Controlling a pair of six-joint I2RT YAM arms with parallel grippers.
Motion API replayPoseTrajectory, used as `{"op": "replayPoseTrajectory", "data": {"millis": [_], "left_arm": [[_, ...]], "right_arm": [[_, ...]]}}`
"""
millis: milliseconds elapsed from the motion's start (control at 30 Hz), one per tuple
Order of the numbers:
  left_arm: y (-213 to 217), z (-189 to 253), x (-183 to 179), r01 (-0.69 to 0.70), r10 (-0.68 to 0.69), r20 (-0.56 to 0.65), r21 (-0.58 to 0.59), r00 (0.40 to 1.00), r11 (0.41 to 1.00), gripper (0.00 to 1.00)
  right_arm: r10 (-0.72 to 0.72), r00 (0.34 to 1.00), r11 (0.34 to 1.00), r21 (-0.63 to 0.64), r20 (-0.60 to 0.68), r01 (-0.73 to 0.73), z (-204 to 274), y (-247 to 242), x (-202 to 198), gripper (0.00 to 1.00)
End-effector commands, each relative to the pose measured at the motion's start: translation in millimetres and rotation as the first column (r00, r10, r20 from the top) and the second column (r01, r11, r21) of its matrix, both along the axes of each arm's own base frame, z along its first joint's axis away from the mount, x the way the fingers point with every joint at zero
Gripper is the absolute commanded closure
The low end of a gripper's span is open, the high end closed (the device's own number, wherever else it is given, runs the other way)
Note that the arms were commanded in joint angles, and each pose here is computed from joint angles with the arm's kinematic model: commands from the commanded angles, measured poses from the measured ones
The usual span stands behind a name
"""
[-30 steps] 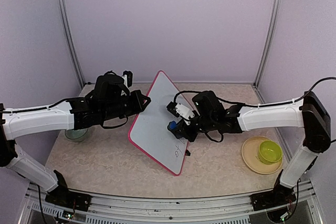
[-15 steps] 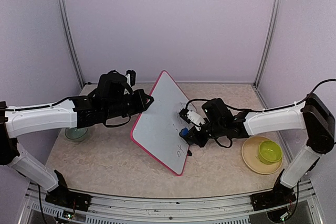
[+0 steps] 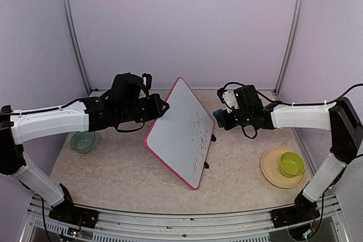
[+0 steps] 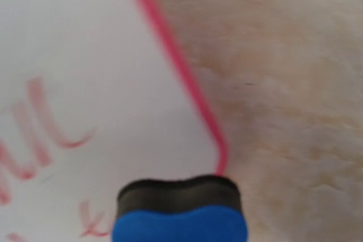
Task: Erase the whiteboard
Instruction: Erase the whiteboard at the center of the board.
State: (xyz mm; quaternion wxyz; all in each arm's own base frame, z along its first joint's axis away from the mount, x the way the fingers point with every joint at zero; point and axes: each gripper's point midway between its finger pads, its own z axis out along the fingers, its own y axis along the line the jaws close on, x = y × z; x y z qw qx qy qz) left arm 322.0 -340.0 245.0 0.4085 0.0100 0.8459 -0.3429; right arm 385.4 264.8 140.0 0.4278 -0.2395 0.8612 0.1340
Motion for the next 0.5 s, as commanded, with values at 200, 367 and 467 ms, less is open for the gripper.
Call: {"op": "replayPoseTrajectory", "data": {"millis": [200, 367, 467], "left_arm": [[-5.5, -28.7, 5.3, 0.053, -0.047, -0.067, 0.096, 0.997, 0.994, 0.83], [-7.0, -28.2, 7.5, 0.058, -0.051, -0.069, 0.099, 0.996, 0.993, 0.77], [-5.9, -30.1, 7.7, 0.057, -0.05, -0.073, 0.101, 0.996, 0.993, 0.75]], "right_arm": [[-0.148, 0.979, 0.986, -0.101, -0.142, 0.134, -61.3, -28.0, 20.2, 1.0], [-0.14, 0.974, 0.986, -0.111, -0.179, 0.121, -78.3, -26.0, 18.1, 1.0], [-0.14, 0.97, 0.985, -0.124, -0.196, 0.117, -86.4, -25.8, 17.2, 1.0]]}}
